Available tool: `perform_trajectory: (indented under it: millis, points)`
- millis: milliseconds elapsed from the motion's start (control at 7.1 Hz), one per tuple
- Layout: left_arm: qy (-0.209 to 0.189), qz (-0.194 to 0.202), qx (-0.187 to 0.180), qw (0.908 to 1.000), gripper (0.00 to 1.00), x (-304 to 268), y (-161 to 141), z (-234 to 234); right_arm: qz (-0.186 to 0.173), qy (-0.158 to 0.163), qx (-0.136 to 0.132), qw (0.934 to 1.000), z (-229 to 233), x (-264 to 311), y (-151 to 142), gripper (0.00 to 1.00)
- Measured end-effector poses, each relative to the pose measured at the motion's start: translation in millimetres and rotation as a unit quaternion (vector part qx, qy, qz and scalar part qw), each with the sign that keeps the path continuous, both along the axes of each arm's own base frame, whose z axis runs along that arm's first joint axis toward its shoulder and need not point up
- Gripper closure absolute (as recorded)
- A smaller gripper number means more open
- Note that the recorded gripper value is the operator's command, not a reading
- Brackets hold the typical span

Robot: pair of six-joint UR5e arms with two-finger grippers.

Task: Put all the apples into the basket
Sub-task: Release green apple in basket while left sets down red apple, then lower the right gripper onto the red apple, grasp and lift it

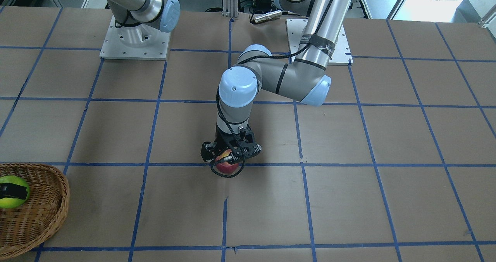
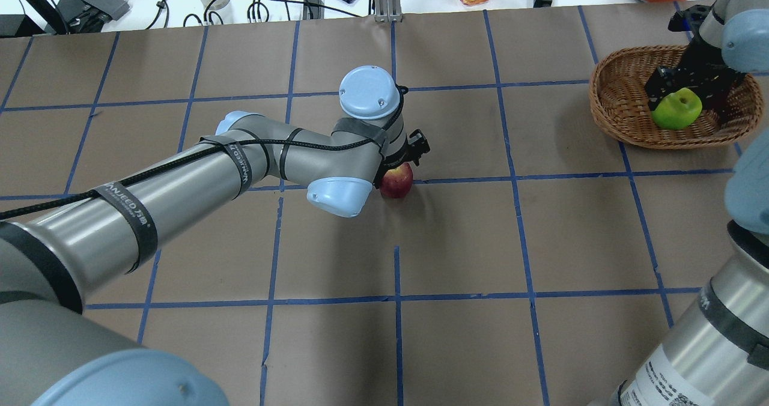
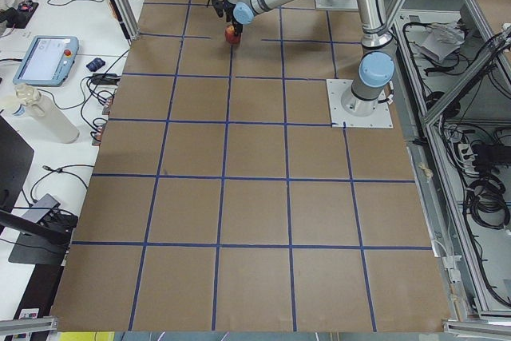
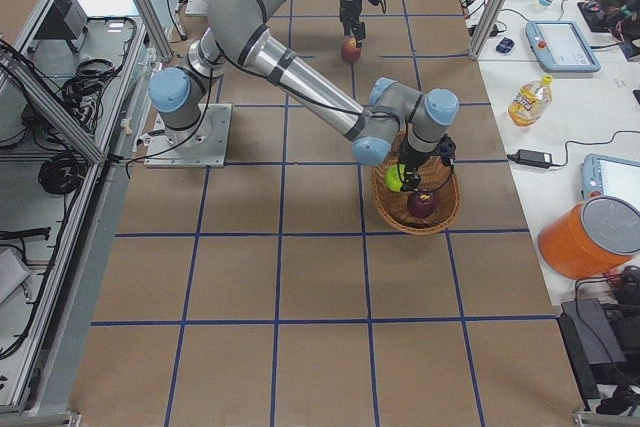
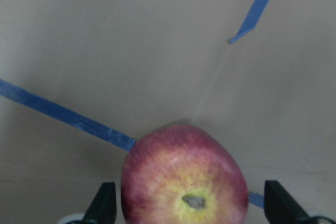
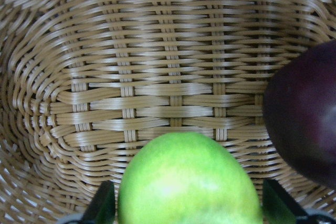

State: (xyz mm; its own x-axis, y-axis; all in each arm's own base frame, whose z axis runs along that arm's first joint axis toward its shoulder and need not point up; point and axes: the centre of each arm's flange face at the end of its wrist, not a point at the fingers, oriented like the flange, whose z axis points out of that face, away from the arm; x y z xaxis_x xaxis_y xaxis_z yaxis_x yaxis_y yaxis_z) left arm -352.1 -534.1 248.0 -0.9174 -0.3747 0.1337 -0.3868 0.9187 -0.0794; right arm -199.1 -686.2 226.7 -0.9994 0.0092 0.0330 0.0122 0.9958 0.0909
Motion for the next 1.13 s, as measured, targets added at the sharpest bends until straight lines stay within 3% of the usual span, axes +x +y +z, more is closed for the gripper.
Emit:
perform_trajectory:
  millis: [282,563,845,1127]
  points:
    - [-0.014,-0.053,0.022,0.9982,0.00,38.2,1.1,71.4,0.002,0.001,-0.004,1.0000,24.1,3.4,0.9,0.00]
    - [-0.024,-0.113,0.039,0.9925,0.00,100.4,11.8,141.9,0.011,-0.024,0.000,0.9996,96.4,44.8,14.0,0.00]
    - [-0.030,-0.158,0.052,0.9856,0.00,167.5,33.4,195.4,0.001,-0.040,0.014,0.9991,151.3,153.0,27.0,0.00]
    - [-0.035,-0.193,0.052,0.9792,0.00,210.8,48.8,229.8,-0.010,-0.063,0.023,0.9977,162.4,277.3,40.2,0.00]
